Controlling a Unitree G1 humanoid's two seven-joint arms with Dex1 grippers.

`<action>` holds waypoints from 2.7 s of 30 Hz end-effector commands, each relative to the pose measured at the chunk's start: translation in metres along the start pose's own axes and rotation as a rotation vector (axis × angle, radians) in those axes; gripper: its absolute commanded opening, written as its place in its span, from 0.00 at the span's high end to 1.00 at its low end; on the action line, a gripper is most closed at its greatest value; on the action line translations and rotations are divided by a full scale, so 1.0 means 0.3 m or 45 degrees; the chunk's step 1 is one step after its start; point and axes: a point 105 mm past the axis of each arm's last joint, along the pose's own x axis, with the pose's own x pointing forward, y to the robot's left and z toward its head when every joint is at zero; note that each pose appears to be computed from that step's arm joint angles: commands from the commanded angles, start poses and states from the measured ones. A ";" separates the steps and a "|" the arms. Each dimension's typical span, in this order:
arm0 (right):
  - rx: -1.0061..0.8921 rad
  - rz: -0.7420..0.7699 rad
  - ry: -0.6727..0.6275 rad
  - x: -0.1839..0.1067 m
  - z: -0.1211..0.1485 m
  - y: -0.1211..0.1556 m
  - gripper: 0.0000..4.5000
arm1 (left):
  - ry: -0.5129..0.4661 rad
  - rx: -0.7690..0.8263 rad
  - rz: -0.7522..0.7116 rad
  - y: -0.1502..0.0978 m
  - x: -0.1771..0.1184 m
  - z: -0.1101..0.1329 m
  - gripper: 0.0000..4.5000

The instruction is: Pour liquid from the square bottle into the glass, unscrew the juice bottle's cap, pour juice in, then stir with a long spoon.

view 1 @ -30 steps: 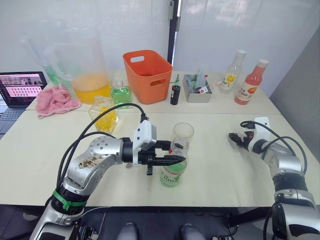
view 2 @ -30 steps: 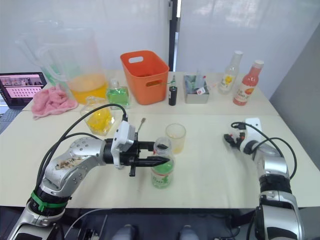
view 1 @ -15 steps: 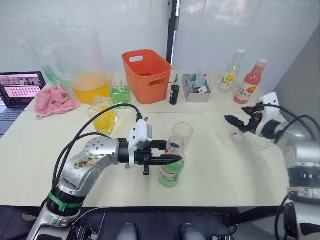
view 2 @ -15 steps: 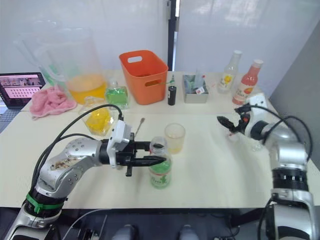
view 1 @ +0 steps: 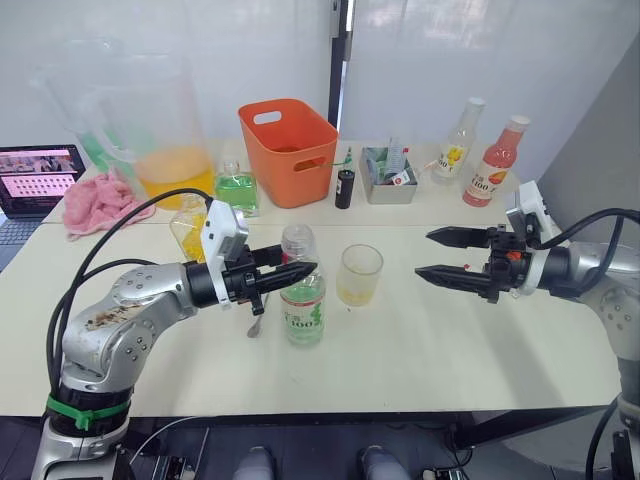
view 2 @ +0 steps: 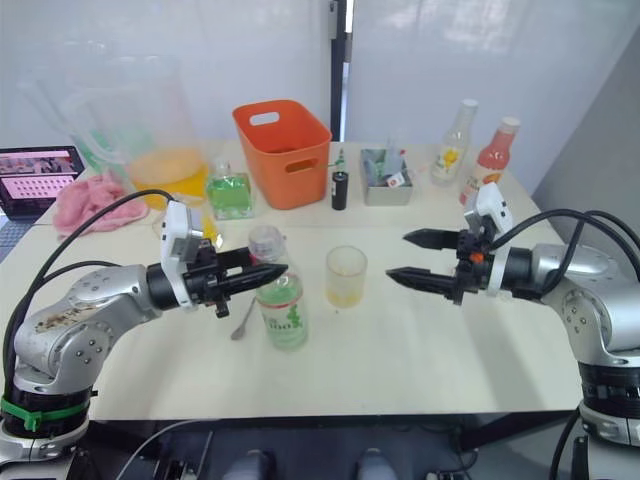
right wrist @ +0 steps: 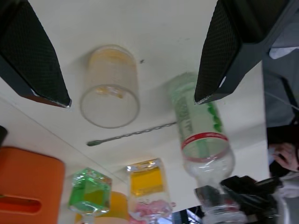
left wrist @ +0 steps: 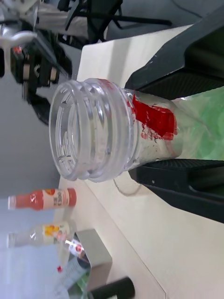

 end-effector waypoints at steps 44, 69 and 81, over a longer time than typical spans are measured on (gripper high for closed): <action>0.060 -0.270 -0.102 -0.002 -0.004 0.150 0.01 | 0.091 1.477 0.248 0.294 0.413 0.081 0.73; 0.067 -0.431 -0.061 -0.026 -0.021 0.114 0.01 | 0.026 1.842 0.210 0.223 0.441 -0.012 0.73; 0.074 -0.514 -0.070 -0.041 -0.025 0.074 0.01 | 0.054 1.917 0.210 0.219 0.462 -0.031 0.73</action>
